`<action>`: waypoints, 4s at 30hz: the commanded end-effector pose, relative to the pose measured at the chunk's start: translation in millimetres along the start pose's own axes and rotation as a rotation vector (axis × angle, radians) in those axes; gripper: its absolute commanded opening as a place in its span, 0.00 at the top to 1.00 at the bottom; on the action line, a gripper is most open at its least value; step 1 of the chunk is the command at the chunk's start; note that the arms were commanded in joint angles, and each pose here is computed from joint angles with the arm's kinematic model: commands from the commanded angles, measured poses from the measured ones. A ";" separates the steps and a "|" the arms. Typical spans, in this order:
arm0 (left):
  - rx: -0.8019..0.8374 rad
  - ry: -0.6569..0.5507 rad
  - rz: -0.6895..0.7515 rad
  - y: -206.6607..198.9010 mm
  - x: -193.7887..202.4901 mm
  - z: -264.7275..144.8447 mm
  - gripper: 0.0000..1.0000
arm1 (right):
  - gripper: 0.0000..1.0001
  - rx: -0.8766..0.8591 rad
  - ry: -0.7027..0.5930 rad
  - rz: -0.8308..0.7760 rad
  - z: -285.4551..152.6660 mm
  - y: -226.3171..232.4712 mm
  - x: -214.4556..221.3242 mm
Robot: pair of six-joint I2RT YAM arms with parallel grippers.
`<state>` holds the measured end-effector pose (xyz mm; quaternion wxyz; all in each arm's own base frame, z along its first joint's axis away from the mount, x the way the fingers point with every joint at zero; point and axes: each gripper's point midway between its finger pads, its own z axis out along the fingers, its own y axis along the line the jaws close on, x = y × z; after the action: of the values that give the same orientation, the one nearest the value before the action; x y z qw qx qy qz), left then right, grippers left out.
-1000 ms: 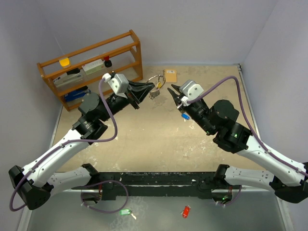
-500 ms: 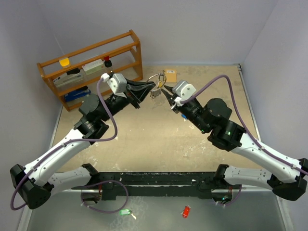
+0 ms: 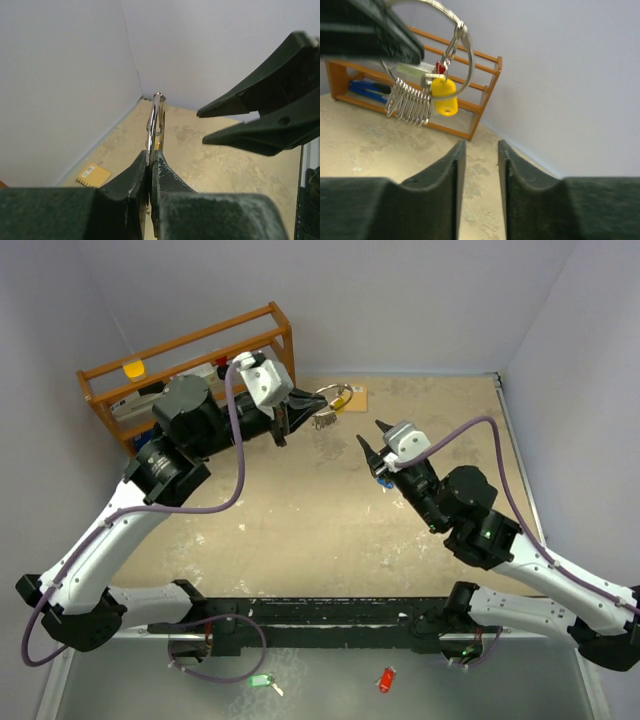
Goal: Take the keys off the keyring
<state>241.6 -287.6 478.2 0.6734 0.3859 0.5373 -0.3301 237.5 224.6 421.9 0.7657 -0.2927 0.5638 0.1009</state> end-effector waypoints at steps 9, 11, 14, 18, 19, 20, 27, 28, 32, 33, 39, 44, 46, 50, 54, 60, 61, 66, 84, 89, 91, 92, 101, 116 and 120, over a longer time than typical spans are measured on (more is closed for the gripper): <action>0.330 0.076 -0.113 -63.8 -10.4 -26.5 1.00 | 0.41 0.083 -0.088 -0.012 -10.1 -26.7 -0.7; 0.307 0.080 -0.147 -62.6 -10.1 -28.2 1.00 | 0.38 0.067 -0.083 -0.022 -7.6 -26.6 0.9; 0.267 0.109 -0.162 -57.5 -8.8 -30.7 1.00 | 0.35 0.010 -0.066 -0.017 -4.1 -21.2 0.7; 0.260 0.130 -0.143 -56.4 -9.1 -35.5 1.00 | 0.34 -0.102 -0.065 -0.006 -3.0 -5.3 0.7; 0.270 0.132 -0.134 -57.7 -10.5 -36.8 1.00 | 0.34 -0.137 -0.066 -0.004 -3.4 0.2 -0.2; 0.274 0.137 -0.127 -57.9 -11.3 -37.8 1.00 | 0.34 -0.165 -0.074 -0.004 -4.9 4.6 -2.2; 0.268 0.164 -0.111 -56.6 -9.9 -41.4 1.00 | 0.31 -0.335 -0.219 -0.009 -34.9 24.6 -33.7; 0.267 0.164 -0.112 -56.5 -9.2 -40.8 1.00 | 0.30 -0.333 -0.231 -0.006 -37.2 23.6 -35.6; 0.289 0.143 -0.133 -61.1 -9.6 -39.5 1.00 | 0.30 -0.348 -0.276 0.009 -40.3 27.4 -41.0; 0.299 0.135 -0.143 -63.2 -9.6 -38.9 1.00 | 0.29 -0.381 -0.288 0.018 -37.5 34.5 -42.9; 0.349 0.091 -0.166 -72.5 -17.8 -39.9 1.00 | 0.30 -0.415 -0.299 0.017 -29.2 42.3 -46.5; 0.361 0.072 -0.176 -75.0 -21.0 -40.5 1.00 | 0.38 -0.414 -0.304 0.023 -27.3 42.4 -48.0; 0.376 0.061 -0.184 -77.8 -23.1 -41.0 1.00 | 0.40 -0.410 -0.301 0.026 -26.9 41.8 -47.7; 0.391 0.040 -0.195 -81.2 -26.5 -42.4 1.00 | 0.41 -0.402 -0.297 0.028 -25.5 40.6 -47.3; 0.395 0.034 -0.205 -82.2 -26.5 -42.1 1.00 | 0.41 -0.403 -0.299 0.031 -24.6 40.8 -48.5; 0.398 0.042 -0.219 -82.1 -22.1 -38.7 1.00 | 0.42 -0.412 -0.316 0.035 -23.6 42.7 -51.9; 0.398 0.044 -0.220 -82.0 -21.3 -38.4 1.00 | 0.43 -0.415 -0.322 0.037 -23.9 42.9 -53.6; 0.384 0.053 -0.225 -79.4 -16.5 -35.1 1.00 | 0.44 -0.453 -0.344 0.043 -25.3 48.5 -60.5; 0.409 0.007 -0.276 -83.5 -19.2 -29.4 1.00 | 0.60 -0.542 -0.379 0.075 -24.4 64.0 -69.5; 0.412 -0.004 -0.276 -84.1 -21.9 -30.8 1.00 | 0.60 -0.540 -0.372 0.071 -22.6 64.2 -68.3; 0.411 -0.007 -0.272 -84.2 -23.7 -31.4 1.00 | 0.59 -0.539 -0.363 0.068 -22.6 64.4 -65.7; 0.411 -0.010 -0.270 -84.1 -25.0 -31.5 1.00 | 0.59 -0.537 -0.360 0.068 -23.1 64.0 -65.2; 0.410 -0.035 -0.264 -84.0 -34.9 -34.0 1.00 | 0.61 -0.544 -0.340 0.060 -22.1 65.1 -61.6; 0.405 -0.068 -0.254 -83.9 -50.3 -40.3 1.00 | 0.83 -0.536 -0.307 0.052 -17.3 65.2 -55.2; 0.402 -0.078 -0.246 -83.8 -56.1 -43.2 1.00 | 0.79 -0.529 -0.299 0.045 -15.6 64.6 -52.9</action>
<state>156.6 -299.4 475.8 0.5293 0.4296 0.5222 -0.5124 172.0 285.3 416.6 0.7035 -0.4701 0.4253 0.3212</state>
